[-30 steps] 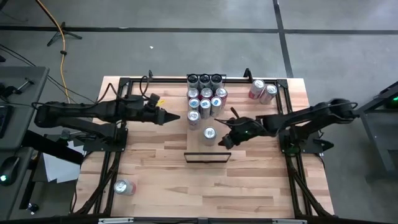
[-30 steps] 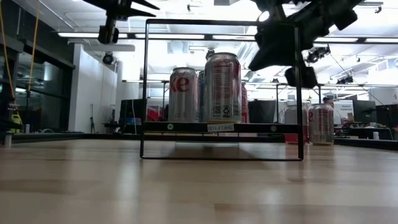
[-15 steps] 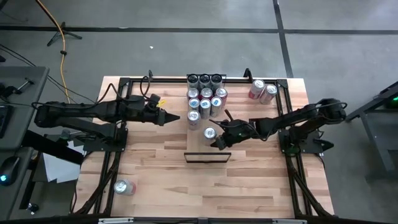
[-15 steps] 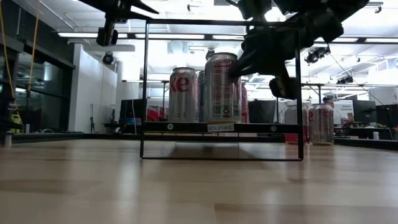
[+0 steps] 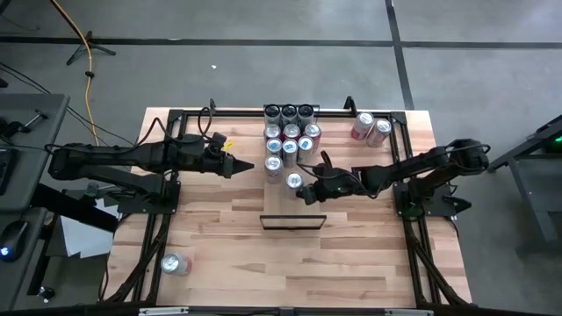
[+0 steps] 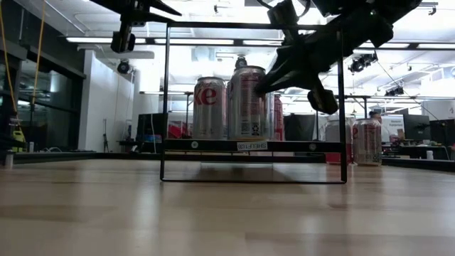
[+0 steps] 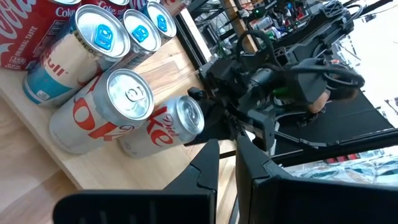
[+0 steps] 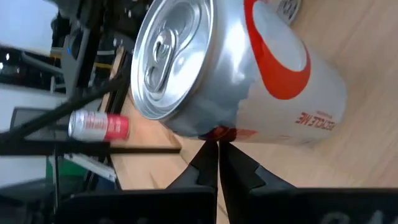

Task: Place canned beverage on shelf
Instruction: Put the left red-silver soda can on the shelf aligned with the other red-silver soda can, then put the top pink-white soda can on the shelf

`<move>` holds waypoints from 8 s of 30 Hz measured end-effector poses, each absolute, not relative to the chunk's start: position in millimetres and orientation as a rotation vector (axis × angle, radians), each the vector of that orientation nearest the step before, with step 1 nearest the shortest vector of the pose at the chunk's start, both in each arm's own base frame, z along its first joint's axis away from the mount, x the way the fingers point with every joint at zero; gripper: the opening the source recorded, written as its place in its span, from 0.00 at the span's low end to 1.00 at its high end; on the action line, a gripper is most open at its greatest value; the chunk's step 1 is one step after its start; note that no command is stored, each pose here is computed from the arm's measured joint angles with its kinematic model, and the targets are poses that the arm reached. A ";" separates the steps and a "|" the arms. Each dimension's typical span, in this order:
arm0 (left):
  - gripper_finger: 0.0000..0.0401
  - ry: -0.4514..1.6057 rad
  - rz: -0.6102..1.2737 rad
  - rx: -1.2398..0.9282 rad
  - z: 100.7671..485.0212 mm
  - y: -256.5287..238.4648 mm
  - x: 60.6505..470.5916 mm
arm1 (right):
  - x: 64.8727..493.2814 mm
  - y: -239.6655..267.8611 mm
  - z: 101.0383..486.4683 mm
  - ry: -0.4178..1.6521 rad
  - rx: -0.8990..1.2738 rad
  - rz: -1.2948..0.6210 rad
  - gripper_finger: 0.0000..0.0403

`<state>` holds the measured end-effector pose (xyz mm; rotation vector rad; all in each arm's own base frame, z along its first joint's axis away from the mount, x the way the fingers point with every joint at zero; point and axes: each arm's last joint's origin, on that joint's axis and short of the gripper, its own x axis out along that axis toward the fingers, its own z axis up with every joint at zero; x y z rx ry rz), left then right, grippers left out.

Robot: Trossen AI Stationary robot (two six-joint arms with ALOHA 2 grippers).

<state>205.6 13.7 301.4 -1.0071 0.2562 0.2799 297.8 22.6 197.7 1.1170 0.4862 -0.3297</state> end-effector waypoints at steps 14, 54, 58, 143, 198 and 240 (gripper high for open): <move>0.00 0.267 0.285 -1.006 300.4 13.7 205.1 | 300.9 14.7 201.3 0.436 1.170 -0.321 0.00; 0.00 0.213 0.257 -1.009 305.9 13.8 206.8 | 314.0 8.4 189.0 0.274 1.128 -0.453 0.00; 0.00 0.235 0.248 -0.960 304.7 13.5 206.4 | 309.5 10.8 201.0 0.360 1.029 -0.278 0.00; 0.00 -0.065 0.289 -0.339 347.5 16.9 173.3 | 180.0 4.6 333.9 0.029 0.302 -0.193 0.00; 0.00 -0.058 0.126 0.029 351.8 12.1 174.3 | 177.0 -10.9 324.4 0.048 0.345 -0.551 0.85; 0.00 -0.001 0.335 0.027 346.6 18.1 173.0 | 166.8 -254.9 259.1 0.988 0.964 -1.270 0.98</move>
